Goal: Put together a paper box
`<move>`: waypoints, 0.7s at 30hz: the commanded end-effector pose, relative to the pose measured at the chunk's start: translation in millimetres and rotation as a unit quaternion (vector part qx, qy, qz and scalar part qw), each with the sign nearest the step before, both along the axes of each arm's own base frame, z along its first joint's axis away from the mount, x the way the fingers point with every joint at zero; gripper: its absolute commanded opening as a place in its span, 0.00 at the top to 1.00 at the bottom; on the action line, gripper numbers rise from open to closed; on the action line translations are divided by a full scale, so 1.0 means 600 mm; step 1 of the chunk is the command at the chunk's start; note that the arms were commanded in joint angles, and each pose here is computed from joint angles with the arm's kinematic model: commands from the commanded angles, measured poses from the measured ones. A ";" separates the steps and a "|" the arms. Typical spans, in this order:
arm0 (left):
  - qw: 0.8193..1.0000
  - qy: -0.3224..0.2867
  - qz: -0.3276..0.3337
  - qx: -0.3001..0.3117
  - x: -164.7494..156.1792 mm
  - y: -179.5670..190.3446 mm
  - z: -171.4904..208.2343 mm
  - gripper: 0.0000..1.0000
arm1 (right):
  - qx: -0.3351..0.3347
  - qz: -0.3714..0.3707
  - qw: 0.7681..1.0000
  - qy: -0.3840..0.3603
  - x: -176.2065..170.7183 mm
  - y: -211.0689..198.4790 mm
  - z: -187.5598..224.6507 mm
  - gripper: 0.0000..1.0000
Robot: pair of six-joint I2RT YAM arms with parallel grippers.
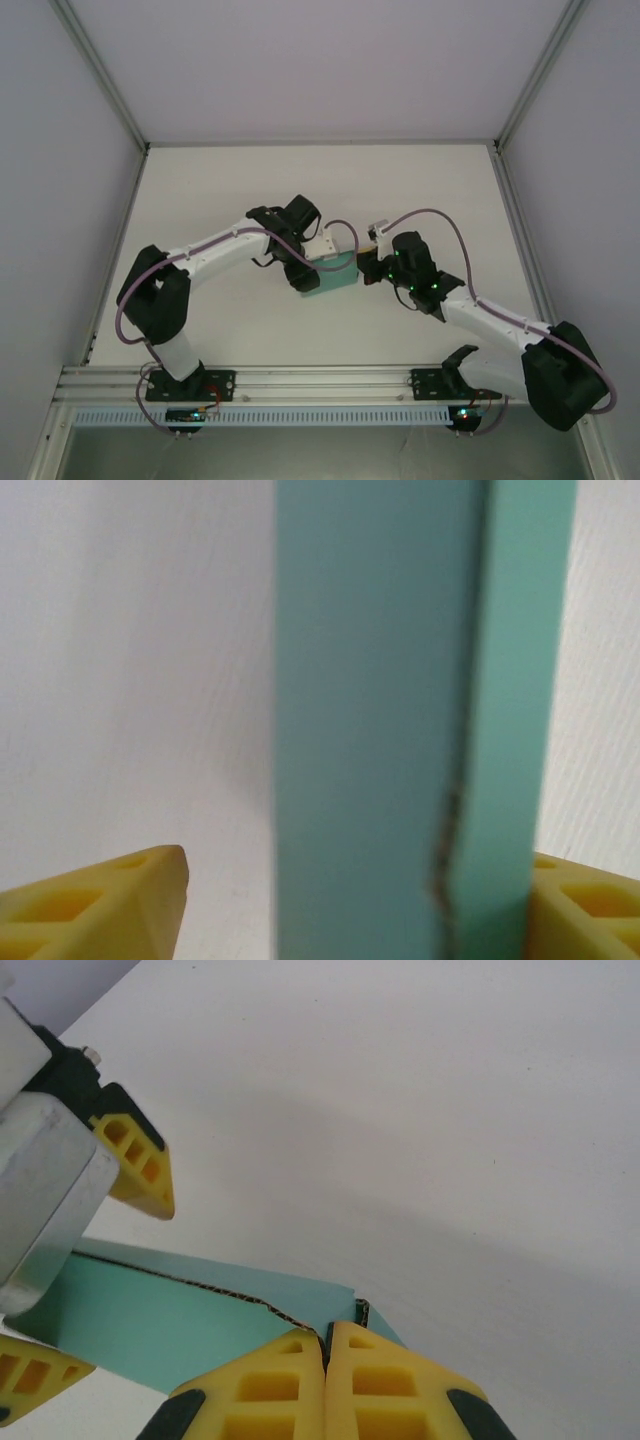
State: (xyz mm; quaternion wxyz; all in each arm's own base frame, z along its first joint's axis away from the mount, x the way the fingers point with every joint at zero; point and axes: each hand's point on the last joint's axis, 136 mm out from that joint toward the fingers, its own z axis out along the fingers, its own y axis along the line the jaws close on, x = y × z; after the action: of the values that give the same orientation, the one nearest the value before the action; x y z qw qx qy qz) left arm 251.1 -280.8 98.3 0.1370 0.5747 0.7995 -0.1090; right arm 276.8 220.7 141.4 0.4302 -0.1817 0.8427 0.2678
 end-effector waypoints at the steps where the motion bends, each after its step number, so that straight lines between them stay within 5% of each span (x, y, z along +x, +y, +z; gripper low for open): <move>1: 0.999 -0.023 0.018 -0.032 0.008 -0.009 0.041 0.00 | -0.055 -0.043 0.996 0.063 -0.015 -0.027 -0.036 1.00; 7: 0.987 -0.082 0.111 -0.079 0.012 0.009 0.096 0.00 | -0.100 -0.110 0.986 0.076 -0.011 -0.045 -0.032 1.00; 12: 0.952 -0.121 0.263 -0.099 0.024 0.073 0.119 0.02 | -0.118 -0.137 0.980 0.077 -0.009 -0.039 -0.027 1.00; 16: 0.944 -0.093 0.298 -0.105 0.012 0.085 0.114 0.34 | -0.123 -0.140 0.979 0.080 -0.008 -0.029 -0.020 1.00; 21: 0.948 -0.084 0.292 -0.093 0.016 0.081 0.098 0.51 | -0.128 -0.127 0.980 0.085 -0.008 -0.012 -0.015 1.00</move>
State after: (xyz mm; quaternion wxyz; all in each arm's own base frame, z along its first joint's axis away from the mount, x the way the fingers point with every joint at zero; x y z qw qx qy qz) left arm 257.6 -236.1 165.0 0.2917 0.3294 0.8930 -0.0948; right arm 277.9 222.1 145.2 0.3900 -0.1090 0.9026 0.1459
